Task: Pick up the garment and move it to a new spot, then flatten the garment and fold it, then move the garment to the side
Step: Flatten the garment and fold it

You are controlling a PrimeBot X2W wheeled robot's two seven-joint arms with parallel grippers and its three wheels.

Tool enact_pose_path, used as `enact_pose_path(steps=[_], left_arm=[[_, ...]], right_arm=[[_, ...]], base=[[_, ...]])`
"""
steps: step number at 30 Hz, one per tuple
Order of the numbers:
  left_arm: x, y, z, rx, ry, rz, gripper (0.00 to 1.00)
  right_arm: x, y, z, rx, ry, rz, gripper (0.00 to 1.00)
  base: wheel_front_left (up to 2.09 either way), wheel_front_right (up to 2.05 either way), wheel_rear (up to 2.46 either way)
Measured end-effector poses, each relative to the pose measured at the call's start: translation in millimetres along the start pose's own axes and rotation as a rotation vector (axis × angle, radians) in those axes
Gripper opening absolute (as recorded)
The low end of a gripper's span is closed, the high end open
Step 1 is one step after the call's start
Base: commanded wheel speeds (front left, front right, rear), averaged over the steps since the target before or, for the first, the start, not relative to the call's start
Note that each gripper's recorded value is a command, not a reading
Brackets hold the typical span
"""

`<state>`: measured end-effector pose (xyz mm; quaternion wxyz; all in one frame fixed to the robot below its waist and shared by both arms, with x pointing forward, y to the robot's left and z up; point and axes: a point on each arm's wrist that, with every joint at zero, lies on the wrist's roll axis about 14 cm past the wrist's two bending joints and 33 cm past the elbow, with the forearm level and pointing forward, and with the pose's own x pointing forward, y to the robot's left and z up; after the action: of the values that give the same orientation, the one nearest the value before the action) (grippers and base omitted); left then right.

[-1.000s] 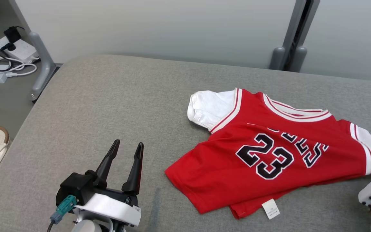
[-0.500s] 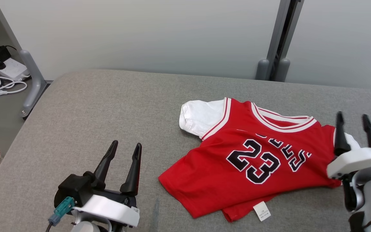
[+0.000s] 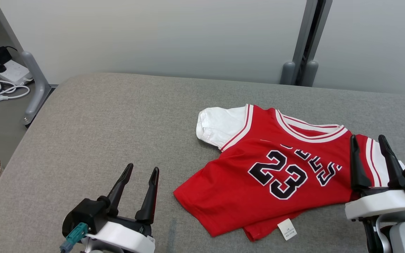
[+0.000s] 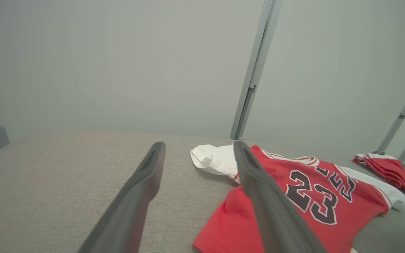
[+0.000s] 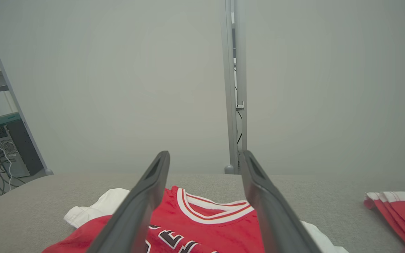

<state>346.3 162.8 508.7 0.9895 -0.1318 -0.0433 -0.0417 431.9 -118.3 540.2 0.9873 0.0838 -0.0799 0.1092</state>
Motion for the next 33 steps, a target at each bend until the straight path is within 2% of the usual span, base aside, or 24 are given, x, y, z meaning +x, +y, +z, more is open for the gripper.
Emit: enact_pose_path(steps=[10,15,19,30,33], left_arm=[[1.4,5.7,0.4,-0.003,-0.001,0.018,1.0],[4.2,6.1,-2.0,-0.009,0.008,0.019,1.0],[4.5,10.3,-5.8,-0.015,0.021,0.034,1.0],[5.8,31.0,-11.1,-0.034,0.045,0.103,1.0],[4.4,38.3,-13.8,-0.039,0.056,0.129,1.0]], right_arm=[[3.3,3.7,-5.4,0.005,0.008,0.01,1.0],[9.6,16.3,-31.8,-0.02,0.086,0.06,1.0],[32.4,28.2,-49.6,-0.036,0.141,0.12,1.0],[118.2,46.6,-103.3,-0.15,0.453,0.254,1.0],[130.5,47.2,-124.3,-0.135,0.567,0.256,1.0]], base=[[0.0,0.0,0.0],[0.0,0.0,0.0],[0.0,0.0,0.0],[0.0,0.0,0.0],[0.0,0.0,0.0]])
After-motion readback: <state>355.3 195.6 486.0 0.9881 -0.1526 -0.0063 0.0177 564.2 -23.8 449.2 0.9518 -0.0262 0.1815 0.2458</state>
